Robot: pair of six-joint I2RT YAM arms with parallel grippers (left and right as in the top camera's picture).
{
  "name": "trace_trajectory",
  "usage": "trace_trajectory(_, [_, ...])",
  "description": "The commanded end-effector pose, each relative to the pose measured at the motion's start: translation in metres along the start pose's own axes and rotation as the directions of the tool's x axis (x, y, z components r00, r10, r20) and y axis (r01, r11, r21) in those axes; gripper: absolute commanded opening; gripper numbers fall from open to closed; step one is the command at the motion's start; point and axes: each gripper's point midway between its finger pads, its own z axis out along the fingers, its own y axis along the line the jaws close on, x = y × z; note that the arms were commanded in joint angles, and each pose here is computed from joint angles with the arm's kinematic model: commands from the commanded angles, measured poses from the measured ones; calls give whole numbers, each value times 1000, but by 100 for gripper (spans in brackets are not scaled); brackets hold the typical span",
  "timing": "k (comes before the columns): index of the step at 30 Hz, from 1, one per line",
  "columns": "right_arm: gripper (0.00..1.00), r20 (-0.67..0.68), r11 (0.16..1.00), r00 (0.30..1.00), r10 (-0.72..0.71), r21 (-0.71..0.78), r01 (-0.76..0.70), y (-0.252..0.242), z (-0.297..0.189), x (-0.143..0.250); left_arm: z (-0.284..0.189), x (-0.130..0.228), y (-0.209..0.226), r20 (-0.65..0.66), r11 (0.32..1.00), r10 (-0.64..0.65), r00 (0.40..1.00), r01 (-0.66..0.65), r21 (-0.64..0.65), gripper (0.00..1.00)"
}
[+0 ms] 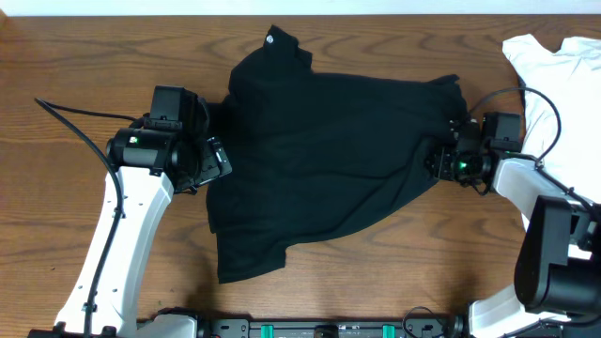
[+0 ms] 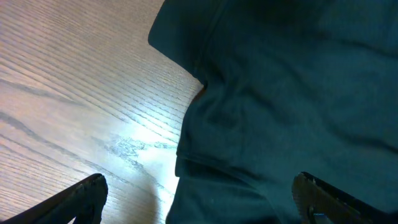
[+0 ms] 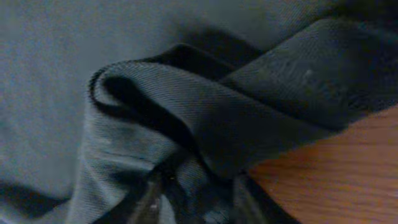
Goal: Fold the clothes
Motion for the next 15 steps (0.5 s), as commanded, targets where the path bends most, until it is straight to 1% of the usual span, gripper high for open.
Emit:
trace_trajectory(1, [22, -39, 1000, 999, -1, -23, 1, 6, 8, 11, -1, -1, 1, 5, 1000, -12, 1000, 12, -7, 96])
trace_trajectory(3, [13, -42, 1000, 999, 4, -28, -5, 7, 8, 11, -1, -1, 1, 5, 1000, -12, 1000, 12, -7, 96])
trace_trajectory(5, [8, -52, 1000, 999, 7, -27, -9, 7, 7, 12, -1, -1, 1, 5, 1000, -12, 1000, 12, -7, 96])
trace_trajectory(10, [4, -88, 1000, 996, 21, -21, -23, 9, 0, 13, -1, -1, 1, 5, 1000, -12, 1000, 12, -7, 96])
trace_trajectory(12, [1, -102, 999, 994, 28, -16, -30, 10, -5, 12, -1, -1, 1, 5, 1000, -13, 1000, 13, -7, 96])
trace_trajectory(15, [1, -117, 999, 992, 38, -11, -40, 12, -15, 7, -1, -1, 1, 5, 1000, -13, 1000, 13, -7, 96])
